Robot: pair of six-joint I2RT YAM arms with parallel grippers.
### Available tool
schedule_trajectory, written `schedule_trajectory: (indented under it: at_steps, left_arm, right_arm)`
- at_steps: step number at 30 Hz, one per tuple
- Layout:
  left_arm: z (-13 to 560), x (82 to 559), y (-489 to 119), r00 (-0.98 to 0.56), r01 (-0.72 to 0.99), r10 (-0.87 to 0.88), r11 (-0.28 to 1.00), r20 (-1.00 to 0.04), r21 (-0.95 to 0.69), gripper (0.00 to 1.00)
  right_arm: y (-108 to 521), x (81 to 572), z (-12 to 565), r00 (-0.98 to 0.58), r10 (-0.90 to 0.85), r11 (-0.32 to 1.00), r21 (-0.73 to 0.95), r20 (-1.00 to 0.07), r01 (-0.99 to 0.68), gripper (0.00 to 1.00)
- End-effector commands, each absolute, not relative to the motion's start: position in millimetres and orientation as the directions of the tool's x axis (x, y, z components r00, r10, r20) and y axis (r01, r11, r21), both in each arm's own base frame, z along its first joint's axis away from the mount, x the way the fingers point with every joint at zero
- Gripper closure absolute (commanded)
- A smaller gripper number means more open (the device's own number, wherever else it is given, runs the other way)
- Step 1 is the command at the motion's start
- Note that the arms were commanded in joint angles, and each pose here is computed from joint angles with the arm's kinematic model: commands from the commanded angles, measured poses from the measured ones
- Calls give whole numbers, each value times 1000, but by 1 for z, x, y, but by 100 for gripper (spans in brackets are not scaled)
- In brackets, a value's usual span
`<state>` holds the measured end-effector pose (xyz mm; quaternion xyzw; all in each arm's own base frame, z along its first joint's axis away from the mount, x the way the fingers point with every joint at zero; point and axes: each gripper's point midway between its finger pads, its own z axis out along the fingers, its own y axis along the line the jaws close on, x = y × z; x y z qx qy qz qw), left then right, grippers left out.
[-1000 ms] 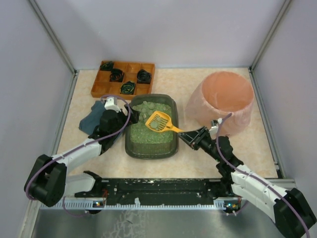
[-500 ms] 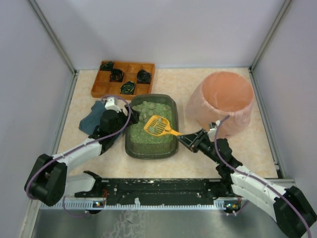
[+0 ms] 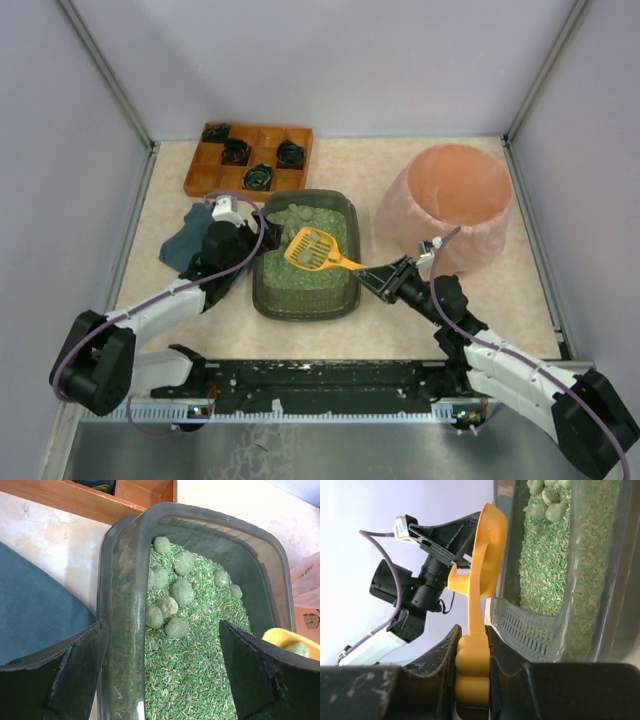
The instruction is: Clean the litter box
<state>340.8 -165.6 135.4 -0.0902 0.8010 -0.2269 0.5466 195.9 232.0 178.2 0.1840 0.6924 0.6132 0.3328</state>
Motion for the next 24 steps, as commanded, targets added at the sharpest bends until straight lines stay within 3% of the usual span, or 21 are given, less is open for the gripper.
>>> schedule_trajectory:
  at_steps: [1,6,16,24]
  left_arm:
    - [140,342,-170,-374,128,-388,878,-842,-462,5]
    - [140,342,-169,-372,125,-390,878,-842,-462,5]
    - [140,342,-170,-374,128,-386,879,-843,-460,5]
    - [140,343,-169,-372,127,-389,878,-843,-461,5]
  right_arm:
    - [238,189,209,-716,647,101,960,-262,-260,100]
    - [235,192,220,-691,648,165,945,-319,-282,100]
    - [231,186,256,-583,628,225,837,-516,-499,100]
    - [224,197,281,-542,650,285,832,-533,-476,100]
